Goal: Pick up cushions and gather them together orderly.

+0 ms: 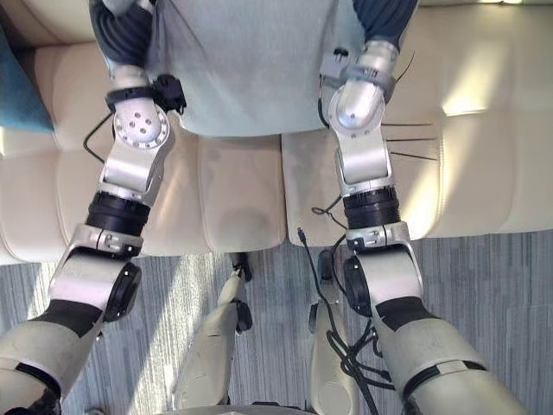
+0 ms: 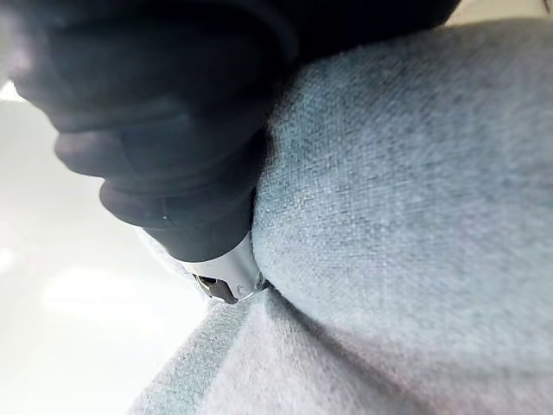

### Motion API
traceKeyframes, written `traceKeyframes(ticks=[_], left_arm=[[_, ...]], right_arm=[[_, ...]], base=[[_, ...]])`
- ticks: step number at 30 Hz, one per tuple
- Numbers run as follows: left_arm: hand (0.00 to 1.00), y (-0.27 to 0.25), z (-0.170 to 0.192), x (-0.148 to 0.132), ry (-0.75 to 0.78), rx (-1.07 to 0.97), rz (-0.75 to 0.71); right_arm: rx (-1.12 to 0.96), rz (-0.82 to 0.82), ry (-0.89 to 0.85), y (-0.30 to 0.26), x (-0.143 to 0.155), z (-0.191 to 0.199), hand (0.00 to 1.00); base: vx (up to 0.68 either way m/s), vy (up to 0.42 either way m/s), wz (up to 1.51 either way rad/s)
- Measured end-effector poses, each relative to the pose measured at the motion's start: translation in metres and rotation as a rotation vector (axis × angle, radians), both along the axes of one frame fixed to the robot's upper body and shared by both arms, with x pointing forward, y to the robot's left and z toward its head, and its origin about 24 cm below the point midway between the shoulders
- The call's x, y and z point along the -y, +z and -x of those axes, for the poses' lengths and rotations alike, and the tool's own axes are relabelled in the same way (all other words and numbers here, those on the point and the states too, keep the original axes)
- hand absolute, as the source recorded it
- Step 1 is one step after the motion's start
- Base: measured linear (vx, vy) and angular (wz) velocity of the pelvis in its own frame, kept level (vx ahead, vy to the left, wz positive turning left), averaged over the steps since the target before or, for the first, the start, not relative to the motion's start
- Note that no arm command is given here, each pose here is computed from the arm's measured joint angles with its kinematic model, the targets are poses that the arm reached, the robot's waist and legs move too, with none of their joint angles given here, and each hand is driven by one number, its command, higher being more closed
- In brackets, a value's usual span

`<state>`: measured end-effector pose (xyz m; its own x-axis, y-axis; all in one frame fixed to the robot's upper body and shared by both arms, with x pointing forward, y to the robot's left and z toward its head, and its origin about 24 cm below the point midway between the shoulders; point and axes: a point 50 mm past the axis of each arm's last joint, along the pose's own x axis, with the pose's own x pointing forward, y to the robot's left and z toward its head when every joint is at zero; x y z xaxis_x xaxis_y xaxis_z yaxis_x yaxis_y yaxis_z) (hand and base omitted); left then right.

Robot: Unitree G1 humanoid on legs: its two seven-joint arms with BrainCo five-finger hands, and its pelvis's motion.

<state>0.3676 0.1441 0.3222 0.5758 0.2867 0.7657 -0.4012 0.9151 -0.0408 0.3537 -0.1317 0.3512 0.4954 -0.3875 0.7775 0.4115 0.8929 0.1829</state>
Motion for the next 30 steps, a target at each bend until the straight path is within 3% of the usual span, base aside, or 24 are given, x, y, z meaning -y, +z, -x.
traceKeyframes(ticks=[1,2,7,15,19,20,27,30], left_arm=[[1.0,0.005,0.0,-0.001,0.006,0.007,-0.003],[0.0,0.013,-0.001,-0.002,0.019,0.017,-0.009],[0.0,0.052,0.004,-0.007,0.053,0.096,0.028],[0.0,0.067,0.014,-0.029,0.097,0.156,0.075],[0.0,0.07,0.018,-0.053,0.13,0.16,0.087],[0.0,0.069,0.025,-0.076,0.156,0.17,0.11],[0.0,0.014,0.033,-0.13,0.22,0.054,0.122],[0.0,-0.033,0.036,-0.13,0.174,-0.043,0.105]], right_arm=[[0.005,0.002,-0.002,0.004,0.0,0.0,0.0],[0.009,0.005,-0.005,0.01,0.0,-0.001,0.0],[0.088,-0.014,-0.055,0.041,0.011,0.007,0.0],[0.183,-0.027,-0.101,0.061,0.03,0.024,0.0],[0.19,-0.007,-0.107,0.066,0.052,0.03,0.0],[0.204,0.012,-0.094,0.068,0.064,0.036,0.0],[0.118,0.116,-0.078,0.028,0.098,0.043,0.0],[0.009,0.157,-0.06,-0.014,0.105,0.041,0.0]], base=[[-0.02,0.001,0.09],[-0.02,-0.001,0.08],[0.0,-0.001,0.07],[0.02,-0.006,-0.01],[0.0,-0.01,-0.01],[-0.02,-0.038,-0.04],[-0.04,-0.066,-0.05],[-0.02,-0.094,-0.01]])
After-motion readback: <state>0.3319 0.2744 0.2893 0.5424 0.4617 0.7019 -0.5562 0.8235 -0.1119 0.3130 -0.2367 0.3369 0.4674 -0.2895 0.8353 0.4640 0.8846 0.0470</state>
